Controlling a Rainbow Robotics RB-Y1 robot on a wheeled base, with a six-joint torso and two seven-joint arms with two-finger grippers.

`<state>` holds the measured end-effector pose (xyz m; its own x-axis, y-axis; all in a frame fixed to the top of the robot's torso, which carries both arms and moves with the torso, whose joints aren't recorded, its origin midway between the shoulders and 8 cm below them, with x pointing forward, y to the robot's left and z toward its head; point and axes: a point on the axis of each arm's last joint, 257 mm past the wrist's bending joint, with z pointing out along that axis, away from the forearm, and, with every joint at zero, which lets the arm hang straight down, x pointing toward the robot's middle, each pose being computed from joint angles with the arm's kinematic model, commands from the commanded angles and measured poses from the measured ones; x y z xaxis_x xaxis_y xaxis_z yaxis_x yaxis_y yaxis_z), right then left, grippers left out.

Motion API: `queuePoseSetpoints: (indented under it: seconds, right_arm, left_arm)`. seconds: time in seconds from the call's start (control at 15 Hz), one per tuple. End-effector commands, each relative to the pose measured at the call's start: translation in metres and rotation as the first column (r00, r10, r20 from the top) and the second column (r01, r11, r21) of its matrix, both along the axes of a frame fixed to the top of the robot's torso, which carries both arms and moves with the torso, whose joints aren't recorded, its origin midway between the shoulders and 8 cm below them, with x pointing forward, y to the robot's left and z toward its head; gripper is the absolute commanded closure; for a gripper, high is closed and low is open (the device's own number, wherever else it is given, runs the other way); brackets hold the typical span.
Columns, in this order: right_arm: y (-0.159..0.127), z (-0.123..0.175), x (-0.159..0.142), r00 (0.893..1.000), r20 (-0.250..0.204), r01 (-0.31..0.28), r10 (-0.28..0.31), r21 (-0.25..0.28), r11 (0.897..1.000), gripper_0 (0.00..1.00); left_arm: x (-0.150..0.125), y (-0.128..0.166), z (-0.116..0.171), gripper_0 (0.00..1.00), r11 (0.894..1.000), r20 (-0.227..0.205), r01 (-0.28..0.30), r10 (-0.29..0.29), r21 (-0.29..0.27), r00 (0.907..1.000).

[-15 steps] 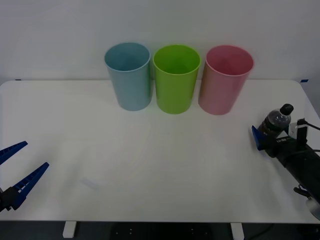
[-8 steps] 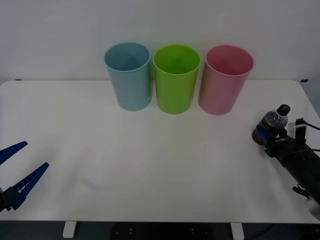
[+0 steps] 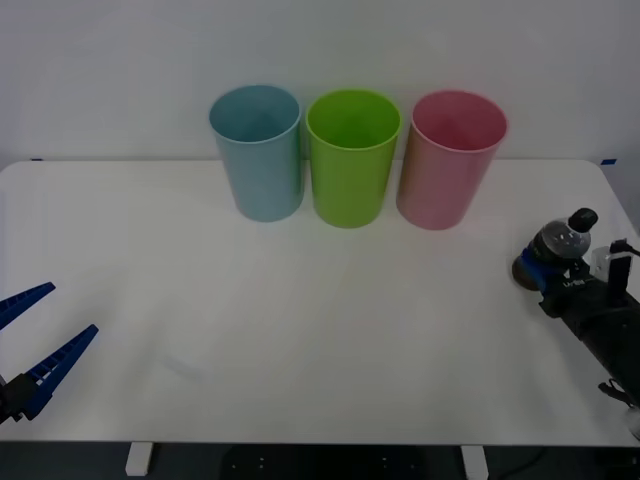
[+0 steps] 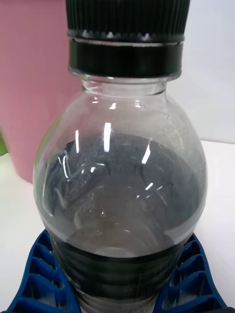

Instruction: Grasp the object on the table and drop it into the matching bin: aluminum can to the light blue bin, PET bottle to the pink bin.

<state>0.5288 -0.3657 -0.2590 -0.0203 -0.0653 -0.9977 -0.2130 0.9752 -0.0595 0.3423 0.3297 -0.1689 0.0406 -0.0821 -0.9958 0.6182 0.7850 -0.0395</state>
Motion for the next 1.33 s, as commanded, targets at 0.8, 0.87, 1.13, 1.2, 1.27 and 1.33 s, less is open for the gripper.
queuePoseSetpoints:
  seconds: [0.8,0.87,1.13,1.2,1.27,1.33]
  right_arm:
    - [0.053,0.113,-0.06,0.982,0.11,-0.18,0.156,0.259,0.949,1.0]
    - [0.057,0.126,-0.062,0.977,0.118,-0.202,0.175,0.279,0.939,1.0]
    - [0.068,0.165,-0.067,0.961,0.134,-0.274,0.242,0.323,0.906,1.0]
    - [0.072,0.177,-0.067,0.955,0.139,-0.293,0.26,0.329,0.898,1.0]
    - [0.073,0.186,-0.065,0.952,0.142,-0.305,0.272,0.325,0.895,1.0]
    - [0.074,0.195,-0.063,0.946,0.147,-0.321,0.288,0.32,0.892,1.0]
  left_arm:
    - [0.0,0.0,0.0,0.0,1.0,0.0,0.0,0.0,0.0,1.0]
    - [0.0,0.0,0.0,0.0,1.0,0.0,0.0,0.0,0.0,1.0]
    - [0.0,0.0,0.0,0.0,1.0,0.0,0.0,0.0,0.0,1.0]
    - [0.0,0.0,0.0,0.0,1.0,0.0,0.0,0.0,0.0,1.0]
    - [0.0,0.0,0.0,0.0,1.0,0.0,0.0,0.0,0.0,1.0]
    - [0.0,0.0,0.0,0.0,1.0,0.0,0.0,0.0,0.0,1.0]
